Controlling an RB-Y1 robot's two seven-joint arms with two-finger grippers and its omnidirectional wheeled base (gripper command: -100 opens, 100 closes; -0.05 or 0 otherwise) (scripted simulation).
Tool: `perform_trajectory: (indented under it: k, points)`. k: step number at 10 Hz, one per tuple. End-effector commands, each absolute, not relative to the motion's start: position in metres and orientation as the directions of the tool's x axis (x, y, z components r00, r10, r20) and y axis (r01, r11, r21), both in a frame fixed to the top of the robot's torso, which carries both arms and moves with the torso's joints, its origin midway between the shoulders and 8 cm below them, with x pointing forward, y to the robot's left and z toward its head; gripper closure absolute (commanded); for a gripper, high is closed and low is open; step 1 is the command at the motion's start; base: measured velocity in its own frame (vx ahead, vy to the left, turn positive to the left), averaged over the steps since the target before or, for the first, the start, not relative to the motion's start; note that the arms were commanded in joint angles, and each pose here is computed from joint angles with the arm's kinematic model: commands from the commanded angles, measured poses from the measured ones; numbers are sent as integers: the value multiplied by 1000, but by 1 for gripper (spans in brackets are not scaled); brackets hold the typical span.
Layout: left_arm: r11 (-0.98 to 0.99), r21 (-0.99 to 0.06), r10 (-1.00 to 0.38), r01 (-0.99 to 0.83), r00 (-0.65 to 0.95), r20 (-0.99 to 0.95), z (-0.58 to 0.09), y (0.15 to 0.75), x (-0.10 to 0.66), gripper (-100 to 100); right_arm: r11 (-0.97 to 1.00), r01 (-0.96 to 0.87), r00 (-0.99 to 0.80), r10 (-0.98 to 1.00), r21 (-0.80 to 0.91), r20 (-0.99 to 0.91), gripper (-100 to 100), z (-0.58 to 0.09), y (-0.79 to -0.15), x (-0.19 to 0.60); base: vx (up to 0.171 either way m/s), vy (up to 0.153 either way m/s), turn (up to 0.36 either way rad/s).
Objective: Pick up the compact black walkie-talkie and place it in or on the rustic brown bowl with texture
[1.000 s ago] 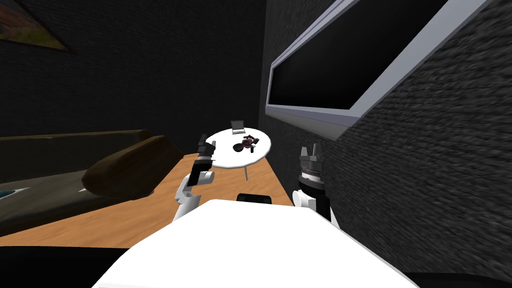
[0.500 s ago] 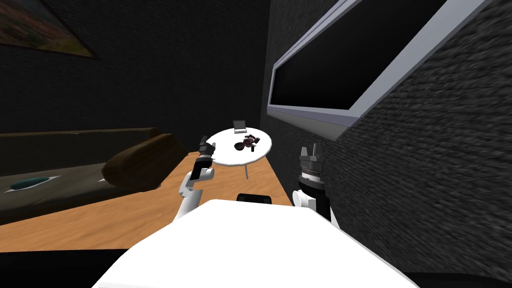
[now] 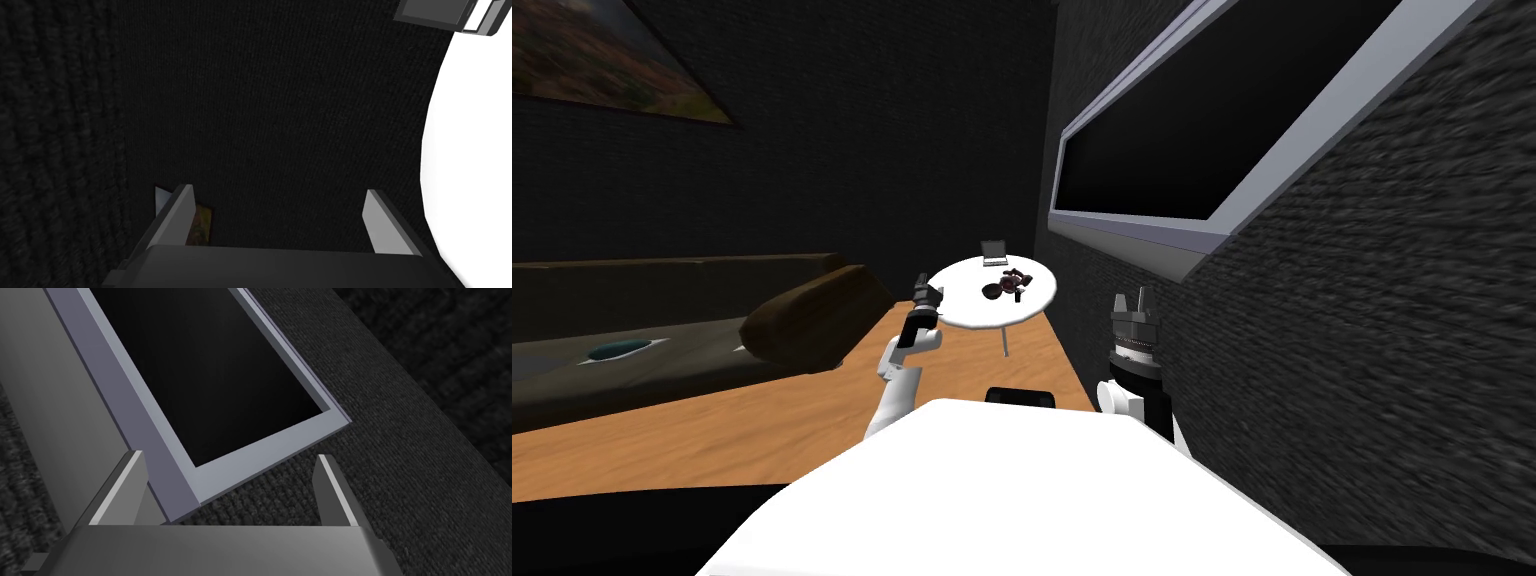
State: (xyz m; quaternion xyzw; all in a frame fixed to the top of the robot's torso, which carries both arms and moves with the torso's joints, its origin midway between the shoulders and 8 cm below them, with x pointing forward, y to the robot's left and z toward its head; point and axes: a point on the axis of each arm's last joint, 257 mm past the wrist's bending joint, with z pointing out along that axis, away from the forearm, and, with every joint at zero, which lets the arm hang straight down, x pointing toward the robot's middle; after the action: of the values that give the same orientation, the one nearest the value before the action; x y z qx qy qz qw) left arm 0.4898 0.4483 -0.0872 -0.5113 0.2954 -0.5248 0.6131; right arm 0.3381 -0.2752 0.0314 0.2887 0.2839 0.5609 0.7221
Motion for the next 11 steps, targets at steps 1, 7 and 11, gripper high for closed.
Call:
perform_trajectory:
  k: [1, 7, 11]
  points:
    - [-124, -940, -931, 319, 291, 222, -97, 460, 502, -100, 204, -646, 210, 974, 735, -86, 0, 31, -275, 338, -20, -40, 95]
    - [-257, -938, -882, 234, 339, 326, -143, 481, 529, -100, 204, -646, 210, 974, 735, -86, 0, 31, -275, 338, -18, -52, 55]
    - [-390, -906, -822, 166, 380, 424, -180, 491, 552, -100, 204, -646, 210, 974, 735, -86, 0, 31, -275, 338, -3, -57, 59]
